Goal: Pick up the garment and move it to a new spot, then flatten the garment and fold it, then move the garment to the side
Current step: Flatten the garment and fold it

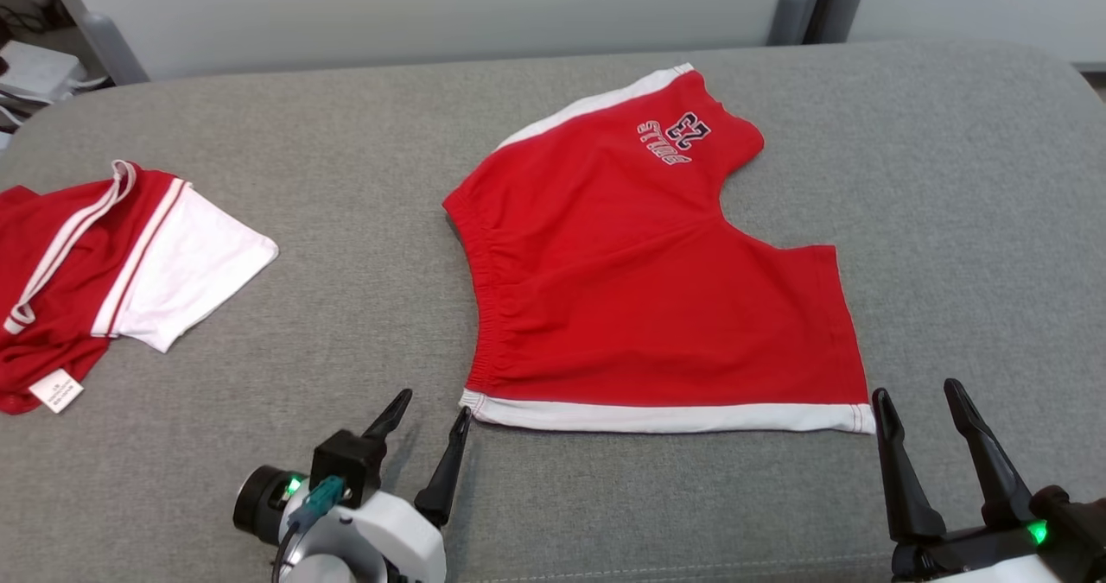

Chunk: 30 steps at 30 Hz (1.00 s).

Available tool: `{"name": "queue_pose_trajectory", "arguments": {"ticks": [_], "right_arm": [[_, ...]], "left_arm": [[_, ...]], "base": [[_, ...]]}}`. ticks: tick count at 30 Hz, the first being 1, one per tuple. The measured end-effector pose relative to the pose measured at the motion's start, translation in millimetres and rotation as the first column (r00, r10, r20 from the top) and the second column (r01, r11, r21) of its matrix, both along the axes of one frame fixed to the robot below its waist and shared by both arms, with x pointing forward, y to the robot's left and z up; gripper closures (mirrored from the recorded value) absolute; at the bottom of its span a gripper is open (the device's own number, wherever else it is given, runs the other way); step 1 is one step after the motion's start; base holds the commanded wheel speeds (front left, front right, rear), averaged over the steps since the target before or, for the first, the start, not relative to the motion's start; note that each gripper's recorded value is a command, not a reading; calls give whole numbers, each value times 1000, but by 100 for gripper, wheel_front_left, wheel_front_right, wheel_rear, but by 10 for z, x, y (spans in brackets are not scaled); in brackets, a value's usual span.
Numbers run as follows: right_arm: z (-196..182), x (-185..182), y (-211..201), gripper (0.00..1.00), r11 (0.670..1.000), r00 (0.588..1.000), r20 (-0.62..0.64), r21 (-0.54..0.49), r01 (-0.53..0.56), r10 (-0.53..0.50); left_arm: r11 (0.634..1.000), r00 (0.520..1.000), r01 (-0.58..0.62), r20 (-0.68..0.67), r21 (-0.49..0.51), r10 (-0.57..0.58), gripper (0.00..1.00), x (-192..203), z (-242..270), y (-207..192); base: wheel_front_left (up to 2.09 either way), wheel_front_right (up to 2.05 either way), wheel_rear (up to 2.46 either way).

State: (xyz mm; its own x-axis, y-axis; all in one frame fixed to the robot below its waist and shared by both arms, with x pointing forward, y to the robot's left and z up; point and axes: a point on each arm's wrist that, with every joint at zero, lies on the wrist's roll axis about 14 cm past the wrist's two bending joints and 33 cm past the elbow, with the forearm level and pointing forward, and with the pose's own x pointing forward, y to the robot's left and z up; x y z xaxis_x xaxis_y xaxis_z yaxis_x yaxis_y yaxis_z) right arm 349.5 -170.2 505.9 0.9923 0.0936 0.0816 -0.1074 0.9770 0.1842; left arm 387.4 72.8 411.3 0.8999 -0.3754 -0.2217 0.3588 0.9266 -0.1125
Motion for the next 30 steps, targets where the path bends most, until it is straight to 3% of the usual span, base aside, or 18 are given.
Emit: {"name": "queue_pose_trajectory", "arguments": {"ticks": [13, 14, 15, 16, 17, 24, 30], "right_arm": [[-58, 96, -152, 0, 999, 999, -18, -12, 42, -42], [-59, 101, -156, 0, 999, 999, -18, -11, 43, -44], [-62, 102, -163, 0, 999, 999, -20, -8, 46, -46], [-68, 100, -170, 0, 999, 999, -22, -6, 48, -48], [-73, 98, -175, 0, 999, 998, -23, -6, 50, -50], [-142, 92, -199, 0, 999, 997, -46, -4, 54, -54], [-845, -59, -275, 0, 984, 956, -276, 119, 135, -98]], "left_arm": [[996, 988, 84, -133, 37, -79, 0, 170, -413, -197], [995, 987, 89, -139, 39, -83, 6, 171, -433, -206], [995, 986, 93, -144, 40, -87, 31, 168, -449, -218], [994, 985, 99, -146, 41, -92, 72, 170, -458, -232], [994, 984, 106, -147, 40, -99, 100, 170, -462, -253], [990, 982, 133, -140, 41, -126, 100, 169, -449, -306], [992, 985, 124, -128, 37, -119, 100, 175, -433, -242]], "base": [[0, 0, 0], [0, 0, 0], [0, 0, 0], [0, 0, 0], [0, 0, 0], [0, 0, 0], [0, 0, 0]]}}
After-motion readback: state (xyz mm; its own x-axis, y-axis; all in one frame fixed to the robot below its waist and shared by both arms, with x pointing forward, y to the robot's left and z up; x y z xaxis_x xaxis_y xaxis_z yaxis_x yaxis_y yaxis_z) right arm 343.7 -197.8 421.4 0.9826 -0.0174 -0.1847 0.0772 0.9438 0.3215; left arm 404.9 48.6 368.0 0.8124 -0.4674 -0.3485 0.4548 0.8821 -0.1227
